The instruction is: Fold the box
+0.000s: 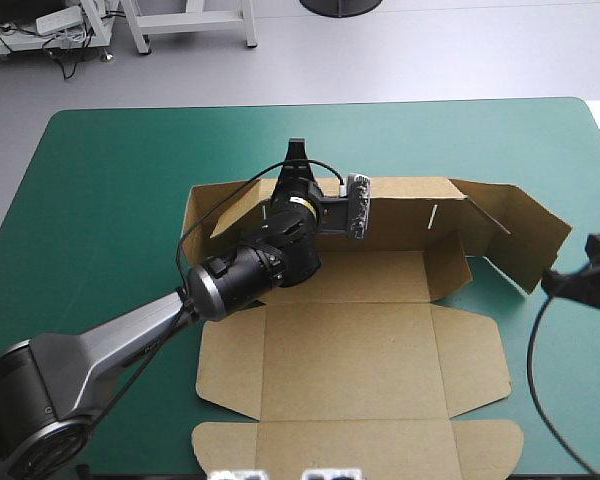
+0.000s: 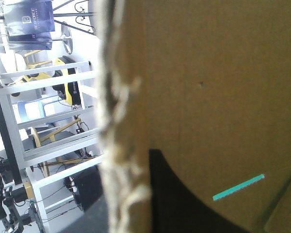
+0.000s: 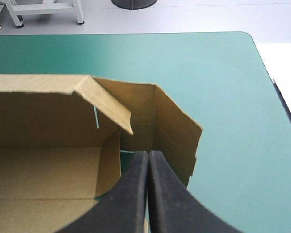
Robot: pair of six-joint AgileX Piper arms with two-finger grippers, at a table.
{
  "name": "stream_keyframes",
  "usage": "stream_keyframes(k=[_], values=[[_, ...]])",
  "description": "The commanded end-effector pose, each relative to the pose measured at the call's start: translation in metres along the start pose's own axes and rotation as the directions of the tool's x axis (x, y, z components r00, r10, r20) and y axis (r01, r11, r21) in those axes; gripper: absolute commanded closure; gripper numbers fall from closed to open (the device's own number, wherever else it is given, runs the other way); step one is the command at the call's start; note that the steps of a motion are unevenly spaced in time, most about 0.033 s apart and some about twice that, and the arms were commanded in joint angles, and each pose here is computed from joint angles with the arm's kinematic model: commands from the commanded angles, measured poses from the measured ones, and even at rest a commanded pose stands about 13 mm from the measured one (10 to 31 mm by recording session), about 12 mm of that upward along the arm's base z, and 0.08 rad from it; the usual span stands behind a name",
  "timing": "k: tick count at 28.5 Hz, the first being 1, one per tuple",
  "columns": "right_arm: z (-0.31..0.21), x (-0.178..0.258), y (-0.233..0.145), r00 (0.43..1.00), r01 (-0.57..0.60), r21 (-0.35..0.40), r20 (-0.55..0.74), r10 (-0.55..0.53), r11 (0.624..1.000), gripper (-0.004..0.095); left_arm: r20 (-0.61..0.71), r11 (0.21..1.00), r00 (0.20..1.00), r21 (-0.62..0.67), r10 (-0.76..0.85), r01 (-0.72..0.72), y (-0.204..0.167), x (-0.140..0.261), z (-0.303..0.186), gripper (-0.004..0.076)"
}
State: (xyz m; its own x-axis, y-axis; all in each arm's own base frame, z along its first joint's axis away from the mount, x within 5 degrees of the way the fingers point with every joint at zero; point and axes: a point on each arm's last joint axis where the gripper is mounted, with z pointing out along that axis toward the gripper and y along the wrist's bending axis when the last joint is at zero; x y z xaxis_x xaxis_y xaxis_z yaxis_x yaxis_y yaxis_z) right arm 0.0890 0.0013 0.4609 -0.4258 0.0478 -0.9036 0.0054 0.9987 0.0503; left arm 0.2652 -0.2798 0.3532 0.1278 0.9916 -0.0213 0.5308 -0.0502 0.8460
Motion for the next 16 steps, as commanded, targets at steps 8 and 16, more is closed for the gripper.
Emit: stream_keyframes(k=[8, 16], values=[[0.115, -0.109, 0.006, 0.994, 0.04, -0.079, -0.102, -0.048, 0.996, 0.0925, 0.056, 0.991, 0.995, -0.1, -0.083, 0.088, 0.023, 0.006, -0.025, 0.0734], [0.18, -0.142, 0.004, 0.982, 0.006, -0.134, -0.185, -0.031, 0.991, 0.0925, 0.073, 0.97, 0.973, -0.092, -0.219, 0.225, 0.024, 0.005, -0.025, 0.0734]])
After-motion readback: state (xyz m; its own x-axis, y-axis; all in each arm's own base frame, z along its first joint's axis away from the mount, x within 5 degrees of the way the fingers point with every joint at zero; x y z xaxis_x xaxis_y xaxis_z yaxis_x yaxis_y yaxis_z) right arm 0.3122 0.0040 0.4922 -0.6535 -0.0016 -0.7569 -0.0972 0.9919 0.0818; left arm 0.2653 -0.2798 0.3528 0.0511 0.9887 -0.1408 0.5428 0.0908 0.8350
